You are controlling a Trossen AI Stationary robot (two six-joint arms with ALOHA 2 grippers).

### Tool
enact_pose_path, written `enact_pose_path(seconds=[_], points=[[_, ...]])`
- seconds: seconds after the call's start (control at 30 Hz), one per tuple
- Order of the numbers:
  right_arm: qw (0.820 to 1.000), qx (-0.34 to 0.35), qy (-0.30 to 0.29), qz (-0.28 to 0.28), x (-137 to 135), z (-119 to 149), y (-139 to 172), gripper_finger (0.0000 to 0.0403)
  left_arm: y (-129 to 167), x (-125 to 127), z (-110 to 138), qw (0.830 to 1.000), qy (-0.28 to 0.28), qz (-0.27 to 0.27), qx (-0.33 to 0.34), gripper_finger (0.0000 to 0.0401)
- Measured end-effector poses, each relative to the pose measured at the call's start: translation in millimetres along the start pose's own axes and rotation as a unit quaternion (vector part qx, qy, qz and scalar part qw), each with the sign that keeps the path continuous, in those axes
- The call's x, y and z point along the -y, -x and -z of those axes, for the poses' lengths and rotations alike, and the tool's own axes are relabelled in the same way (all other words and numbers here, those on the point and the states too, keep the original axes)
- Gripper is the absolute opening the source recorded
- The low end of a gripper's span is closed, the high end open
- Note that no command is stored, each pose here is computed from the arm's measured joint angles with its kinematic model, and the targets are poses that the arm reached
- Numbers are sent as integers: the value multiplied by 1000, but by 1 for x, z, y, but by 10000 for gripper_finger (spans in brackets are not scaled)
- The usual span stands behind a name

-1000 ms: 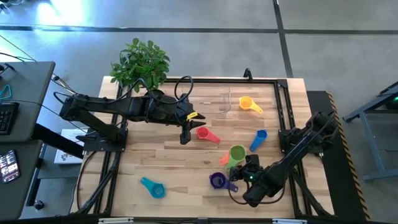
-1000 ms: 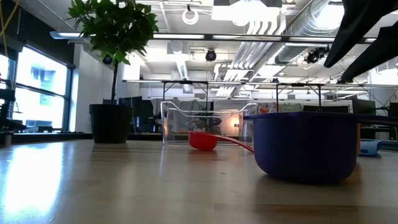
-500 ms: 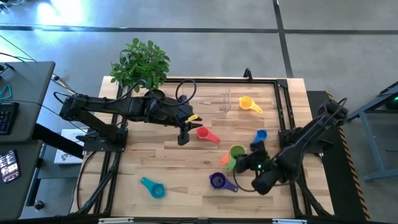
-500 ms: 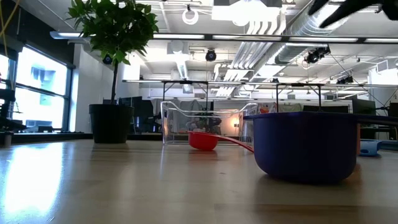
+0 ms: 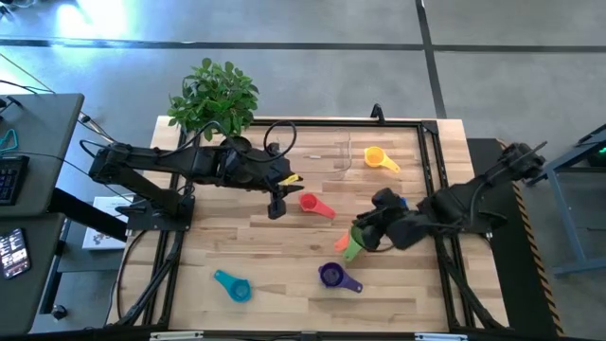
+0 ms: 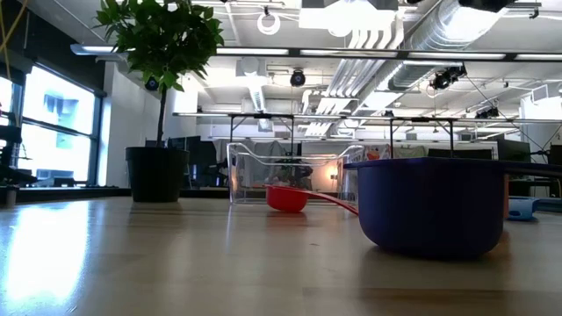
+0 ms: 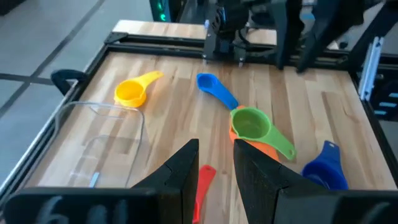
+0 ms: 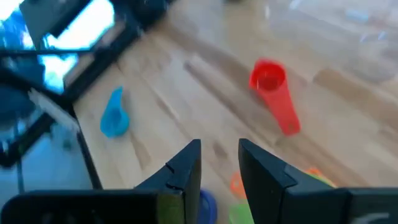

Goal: Nest measuring cups in basket
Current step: Stack the green measuring cup on top of the orange measuring cup

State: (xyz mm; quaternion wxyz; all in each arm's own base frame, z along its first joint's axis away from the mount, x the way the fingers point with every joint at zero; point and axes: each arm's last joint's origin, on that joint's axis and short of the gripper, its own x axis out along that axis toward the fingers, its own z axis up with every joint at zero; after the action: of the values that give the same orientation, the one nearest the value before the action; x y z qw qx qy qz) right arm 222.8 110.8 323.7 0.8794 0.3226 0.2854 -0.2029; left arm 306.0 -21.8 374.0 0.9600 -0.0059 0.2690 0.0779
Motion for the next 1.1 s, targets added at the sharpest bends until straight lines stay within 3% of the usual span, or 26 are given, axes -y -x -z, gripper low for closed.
enact_pose_path(seconds=[0.17,0.33,0.63,1.1], points=[[997,-76,-6,-2,4,-1,-10,99,4,-1,-1,1000,10,-1,5,90],[994,-108,-28,5,3,5,-16,99,8,-2,0,1000,12,-2,1,90],[977,-202,-25,56,-7,40,-57,99,30,-7,-3,999,30,-10,18,90],[952,-272,-54,128,-9,81,-97,99,30,-7,-3,1000,22,-11,17,90]])
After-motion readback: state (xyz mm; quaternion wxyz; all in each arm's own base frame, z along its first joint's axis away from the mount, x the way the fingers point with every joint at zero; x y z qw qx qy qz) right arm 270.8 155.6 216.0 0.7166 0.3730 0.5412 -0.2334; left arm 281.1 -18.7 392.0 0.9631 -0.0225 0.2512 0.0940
